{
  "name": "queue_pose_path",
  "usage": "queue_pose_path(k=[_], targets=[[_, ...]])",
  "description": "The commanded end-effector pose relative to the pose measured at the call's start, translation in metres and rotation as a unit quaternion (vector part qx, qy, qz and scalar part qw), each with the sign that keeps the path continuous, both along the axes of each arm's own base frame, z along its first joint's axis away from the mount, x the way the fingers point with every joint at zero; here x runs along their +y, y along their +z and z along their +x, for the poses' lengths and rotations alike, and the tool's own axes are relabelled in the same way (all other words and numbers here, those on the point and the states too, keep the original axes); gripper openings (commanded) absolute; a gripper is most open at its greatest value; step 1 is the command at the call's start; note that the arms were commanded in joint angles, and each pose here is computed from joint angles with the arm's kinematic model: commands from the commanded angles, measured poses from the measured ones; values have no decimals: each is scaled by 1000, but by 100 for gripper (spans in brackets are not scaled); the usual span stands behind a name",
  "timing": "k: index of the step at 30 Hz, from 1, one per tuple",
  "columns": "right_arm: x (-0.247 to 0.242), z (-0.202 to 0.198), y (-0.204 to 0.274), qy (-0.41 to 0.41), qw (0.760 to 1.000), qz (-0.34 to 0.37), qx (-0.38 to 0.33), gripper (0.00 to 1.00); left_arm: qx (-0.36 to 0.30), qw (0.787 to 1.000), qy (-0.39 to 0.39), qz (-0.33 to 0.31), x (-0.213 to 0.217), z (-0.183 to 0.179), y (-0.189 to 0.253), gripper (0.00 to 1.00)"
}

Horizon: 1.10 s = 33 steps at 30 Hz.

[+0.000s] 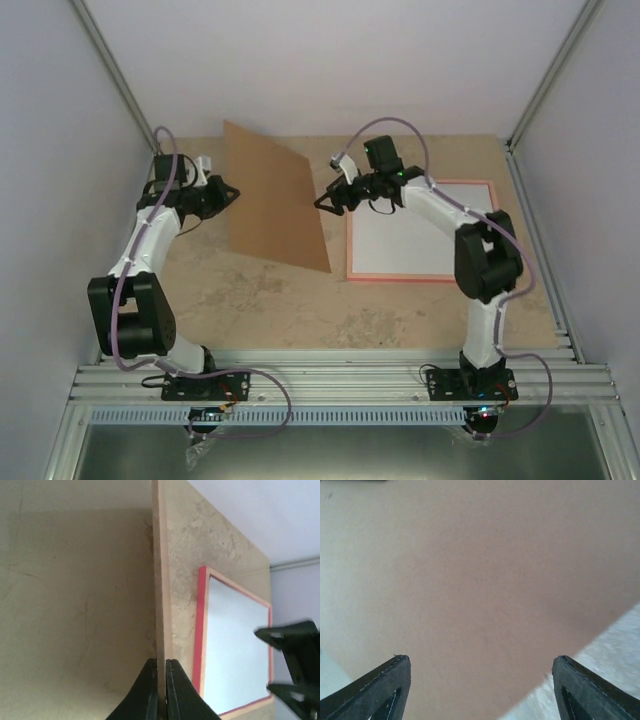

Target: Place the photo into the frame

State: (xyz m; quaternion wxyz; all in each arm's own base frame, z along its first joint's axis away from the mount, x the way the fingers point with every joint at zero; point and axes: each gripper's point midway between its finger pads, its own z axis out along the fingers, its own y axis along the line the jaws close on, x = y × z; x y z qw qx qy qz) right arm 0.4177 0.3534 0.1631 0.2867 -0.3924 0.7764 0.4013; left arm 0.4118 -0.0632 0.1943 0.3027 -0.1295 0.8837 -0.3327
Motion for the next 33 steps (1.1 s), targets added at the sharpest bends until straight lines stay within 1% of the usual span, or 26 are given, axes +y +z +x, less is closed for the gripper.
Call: queue_pose_path(k=[1,3,4,7,10,13,15,18,20,22,24,25,26,28,29,30,31,32,33], targets=[[-10,-21,31,18,977,-58,-204,81,-25,997,-1,-71,0,7,31,0],[-7,-43,37,36,955,-83,-282,88,-18,994,6,-111,-2,7,39,0],[-5,-58,43,54,939,-93,-328,91,-19,992,9,-126,-2,7,43,0],[8,-99,33,96,904,-118,-400,93,-13,985,27,-169,1,8,52,0],[26,-122,33,112,876,-129,-451,94,14,975,57,-214,7,10,49,0],[43,-124,35,97,856,-144,-488,94,16,967,65,-246,6,11,53,0],[52,-114,37,73,847,-154,-503,93,9,964,66,-256,5,11,60,0],[59,-89,41,21,828,-188,-527,91,9,963,61,-263,3,9,66,0],[61,-71,41,-12,814,-214,-540,84,12,963,62,-264,3,7,68,0],[62,-58,45,-32,797,-231,-556,72,16,962,64,-265,2,5,68,0],[64,-50,54,-45,784,-237,-572,51,16,963,66,-262,3,2,69,0],[65,-49,60,-48,780,-235,-578,39,15,963,68,-262,3,2,69,0],[66,-50,65,-47,780,-231,-580,24,15,963,68,-261,3,1,69,0],[67,-53,79,-45,783,-216,-582,3,6,964,66,-258,3,1,74,0],[67,-55,85,-43,787,-209,-579,1,1,964,65,-256,3,1,77,0],[67,-58,92,-40,791,-200,-577,1,-6,965,64,-253,4,2,80,1],[65,-59,99,-40,798,-190,-571,1,-14,967,61,-248,5,3,84,9],[64,-61,108,-41,806,-178,-564,1,-26,968,56,-242,5,5,90,21],[60,-61,117,-42,816,-166,-553,1,-40,970,53,-233,6,7,96,41]])
